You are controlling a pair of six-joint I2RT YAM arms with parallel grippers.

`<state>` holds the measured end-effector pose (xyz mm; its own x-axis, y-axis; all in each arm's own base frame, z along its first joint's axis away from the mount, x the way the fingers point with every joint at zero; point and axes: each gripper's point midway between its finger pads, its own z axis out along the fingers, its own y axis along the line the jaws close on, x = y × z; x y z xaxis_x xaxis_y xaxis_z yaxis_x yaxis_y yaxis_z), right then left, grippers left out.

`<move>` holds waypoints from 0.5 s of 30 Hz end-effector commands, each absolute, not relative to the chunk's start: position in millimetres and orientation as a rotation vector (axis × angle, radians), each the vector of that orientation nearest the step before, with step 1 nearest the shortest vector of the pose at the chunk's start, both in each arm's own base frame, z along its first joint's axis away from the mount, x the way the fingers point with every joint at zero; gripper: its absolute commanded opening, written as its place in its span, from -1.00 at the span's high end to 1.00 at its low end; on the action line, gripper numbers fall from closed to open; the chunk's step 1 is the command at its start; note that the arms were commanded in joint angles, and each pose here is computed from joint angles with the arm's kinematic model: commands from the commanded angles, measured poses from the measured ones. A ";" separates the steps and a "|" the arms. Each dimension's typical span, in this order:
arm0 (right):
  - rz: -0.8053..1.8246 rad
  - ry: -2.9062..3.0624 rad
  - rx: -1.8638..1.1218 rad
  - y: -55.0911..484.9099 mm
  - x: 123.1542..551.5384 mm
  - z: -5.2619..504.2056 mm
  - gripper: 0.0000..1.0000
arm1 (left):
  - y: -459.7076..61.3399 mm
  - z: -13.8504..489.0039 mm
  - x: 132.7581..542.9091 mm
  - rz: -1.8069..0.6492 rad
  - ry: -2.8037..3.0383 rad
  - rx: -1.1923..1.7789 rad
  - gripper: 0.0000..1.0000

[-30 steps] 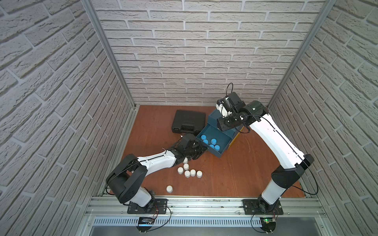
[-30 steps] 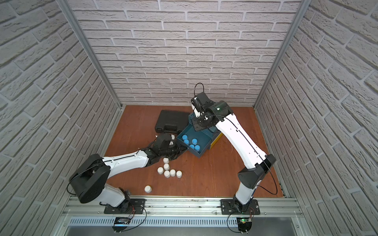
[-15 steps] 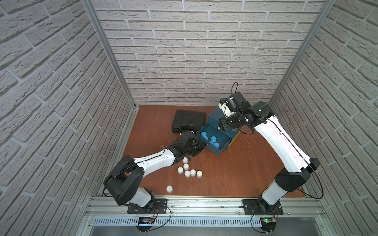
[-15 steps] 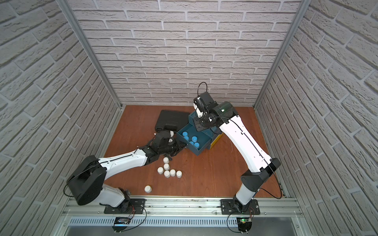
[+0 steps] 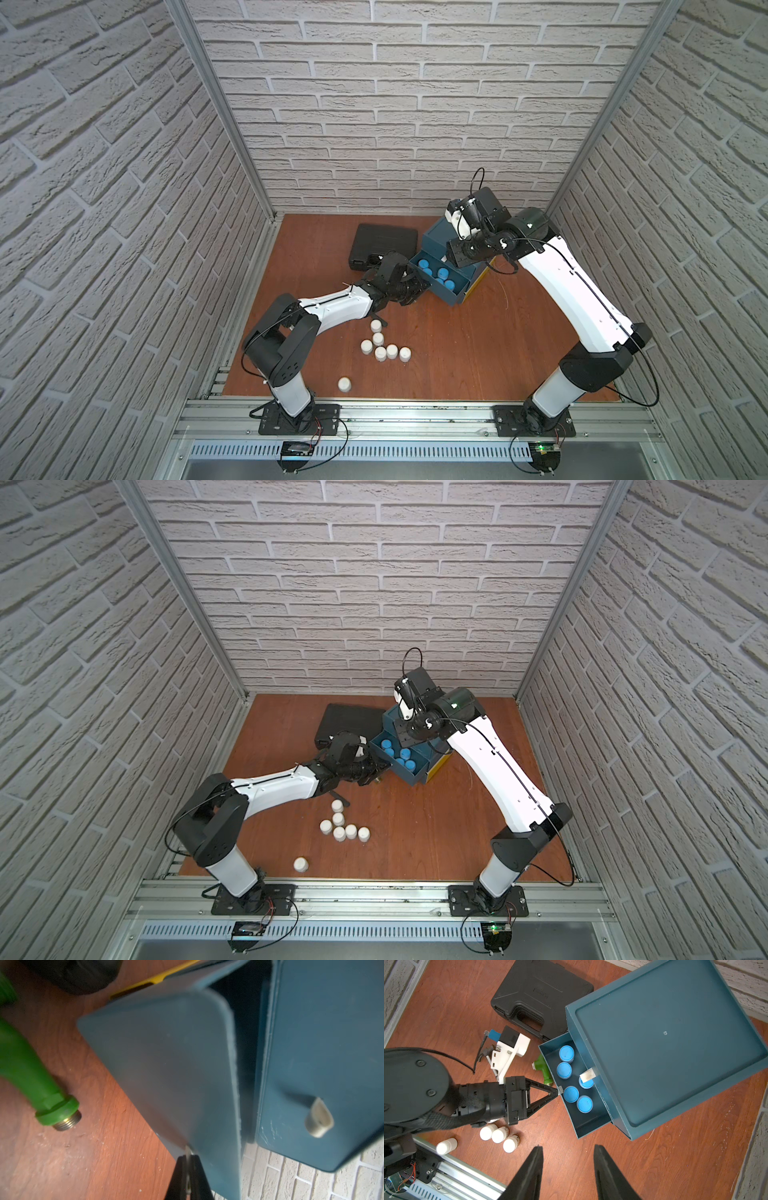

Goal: Put the paint cans in the drawer according to color
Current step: Close the drawer in the storage box.

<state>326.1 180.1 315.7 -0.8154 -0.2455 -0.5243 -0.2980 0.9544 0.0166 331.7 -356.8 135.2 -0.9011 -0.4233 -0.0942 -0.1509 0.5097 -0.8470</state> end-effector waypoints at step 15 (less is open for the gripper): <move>0.119 2.554 -0.324 161.5 317.3 321.9 0.09 | -386.8 144.6 391.3 -1.387 2.365 -0.424 1.00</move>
